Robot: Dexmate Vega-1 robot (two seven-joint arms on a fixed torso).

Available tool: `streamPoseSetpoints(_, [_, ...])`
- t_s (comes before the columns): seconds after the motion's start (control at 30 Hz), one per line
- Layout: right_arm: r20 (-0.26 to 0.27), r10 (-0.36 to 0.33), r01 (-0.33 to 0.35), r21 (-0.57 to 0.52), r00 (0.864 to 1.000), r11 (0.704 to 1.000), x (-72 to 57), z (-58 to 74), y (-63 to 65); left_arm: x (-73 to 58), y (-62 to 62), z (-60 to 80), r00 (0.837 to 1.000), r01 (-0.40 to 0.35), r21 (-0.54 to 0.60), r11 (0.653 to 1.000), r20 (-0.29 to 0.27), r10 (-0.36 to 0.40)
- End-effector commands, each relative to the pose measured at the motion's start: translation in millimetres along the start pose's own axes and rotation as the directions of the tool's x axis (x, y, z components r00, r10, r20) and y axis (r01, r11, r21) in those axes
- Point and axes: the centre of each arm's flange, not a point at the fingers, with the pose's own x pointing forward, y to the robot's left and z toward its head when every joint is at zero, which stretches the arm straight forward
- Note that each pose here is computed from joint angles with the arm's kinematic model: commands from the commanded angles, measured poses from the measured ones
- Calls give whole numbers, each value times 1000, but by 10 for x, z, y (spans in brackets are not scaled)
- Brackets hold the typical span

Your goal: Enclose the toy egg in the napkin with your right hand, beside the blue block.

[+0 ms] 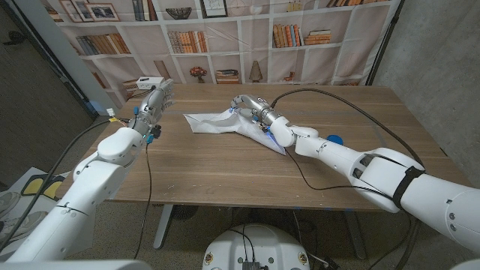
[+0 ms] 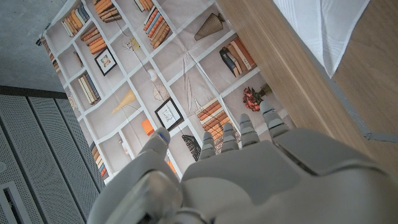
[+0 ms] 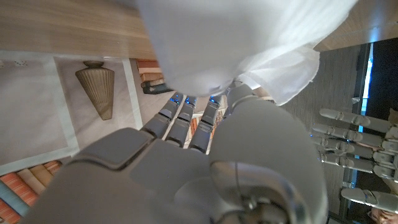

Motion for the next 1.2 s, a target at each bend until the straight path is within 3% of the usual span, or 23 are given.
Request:
streamPoseSetpoints(0.03, [-215, 171, -186, -50, 962, 981, -67, -577, 104, 132, -69, 70, 1000, 7, 9, 1000, 6, -7])
streamPoseSetpoints(0.27, [-250, 229, -251, -59, 941, 966, -93, -692, 94, 249, -109, 95, 1000, 28, 13, 1000, 15, -28])
streamPoseSetpoints(0.4, [-248, 227, -246, -49, 942, 968, -121, -746, 54, 306, -127, 101, 999, 40, 14, 999, 16, -41])
streamPoseSetpoints(0.67, [-143, 74, -73, 7, 987, 997, -211, -748, -193, 382, -132, 106, 998, 53, 15, 998, 25, -54])
streamPoseSetpoints(0.77, [-108, -15, 20, 48, 994, 999, -254, -722, -345, 412, -129, 108, 998, 59, 12, 998, 31, -60])
streamPoseSetpoints(1.03, [-91, -203, 213, 117, 975, 970, -450, -625, -761, 468, -120, 95, 996, 72, 4, 997, 43, -72])
streamPoseSetpoints(1.2, [-94, -264, 275, 136, 960, 952, -689, -572, -893, 496, -97, 89, 996, 76, 2, 997, 51, -76])
